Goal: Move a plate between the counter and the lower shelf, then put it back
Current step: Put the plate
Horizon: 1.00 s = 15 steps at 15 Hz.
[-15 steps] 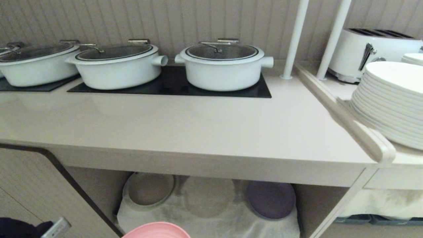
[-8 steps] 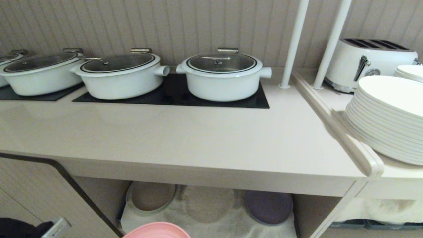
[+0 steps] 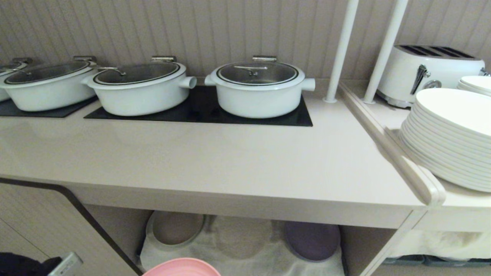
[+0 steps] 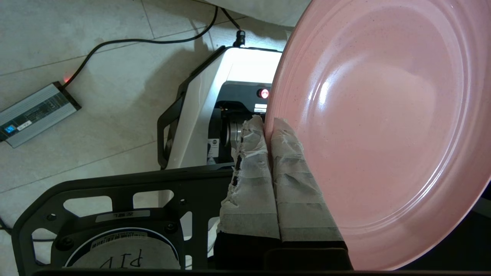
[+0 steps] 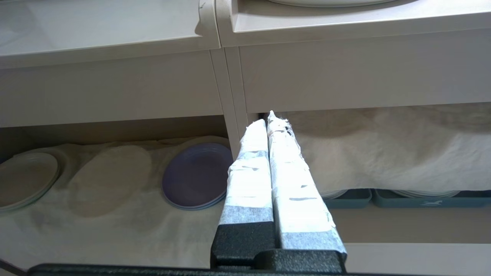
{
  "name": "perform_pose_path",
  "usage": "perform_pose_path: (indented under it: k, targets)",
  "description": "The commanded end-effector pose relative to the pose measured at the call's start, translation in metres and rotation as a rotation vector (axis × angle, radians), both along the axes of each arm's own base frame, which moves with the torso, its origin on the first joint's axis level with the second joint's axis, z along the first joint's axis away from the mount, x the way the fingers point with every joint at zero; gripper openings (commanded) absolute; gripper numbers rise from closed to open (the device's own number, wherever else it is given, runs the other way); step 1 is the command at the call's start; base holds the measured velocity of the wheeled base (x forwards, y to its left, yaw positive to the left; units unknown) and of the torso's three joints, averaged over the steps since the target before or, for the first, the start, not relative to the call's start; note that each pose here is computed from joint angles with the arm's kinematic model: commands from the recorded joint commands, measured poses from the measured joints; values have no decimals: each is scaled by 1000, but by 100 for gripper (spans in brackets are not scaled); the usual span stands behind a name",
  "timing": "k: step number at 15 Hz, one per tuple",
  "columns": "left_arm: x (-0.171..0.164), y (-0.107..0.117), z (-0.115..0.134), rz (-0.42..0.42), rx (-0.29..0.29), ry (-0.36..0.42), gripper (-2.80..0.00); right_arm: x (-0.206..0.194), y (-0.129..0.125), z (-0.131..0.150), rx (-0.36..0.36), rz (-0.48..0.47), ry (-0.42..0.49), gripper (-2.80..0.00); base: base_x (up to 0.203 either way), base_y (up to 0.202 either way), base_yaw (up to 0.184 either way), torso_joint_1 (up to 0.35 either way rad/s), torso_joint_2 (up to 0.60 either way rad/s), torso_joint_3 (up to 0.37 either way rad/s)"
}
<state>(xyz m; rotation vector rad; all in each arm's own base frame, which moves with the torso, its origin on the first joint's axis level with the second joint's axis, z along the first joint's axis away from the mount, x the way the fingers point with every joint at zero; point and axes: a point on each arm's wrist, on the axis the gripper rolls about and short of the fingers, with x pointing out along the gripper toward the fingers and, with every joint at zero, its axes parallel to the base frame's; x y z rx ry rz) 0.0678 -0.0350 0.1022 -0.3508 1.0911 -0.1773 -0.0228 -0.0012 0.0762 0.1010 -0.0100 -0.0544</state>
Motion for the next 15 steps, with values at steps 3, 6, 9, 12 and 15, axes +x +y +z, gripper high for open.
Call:
perform_pose_path:
  k: [3,6,9,12,15]
  targets:
    - [0,0,0,3,-1,3,-280,0,0,0,0,0,0,-280,0,0,0,0,0,0]
    - [0,0,0,3,-1,2,-280,0,0,0,0,0,0,-280,0,0,0,147,-309,-165]
    - [0,0,0,4,-1,1,-280,0,0,0,0,0,0,-280,0,0,0,262,-544,-282]
    - [0,0,0,3,-2,1,-280,0,0,0,0,0,0,-280,0,0,0,268,-558,-288]
    - [0,0,0,5,0,-1,-280,0,0,0,0,0,0,-280,0,0,0,198,-399,-211]
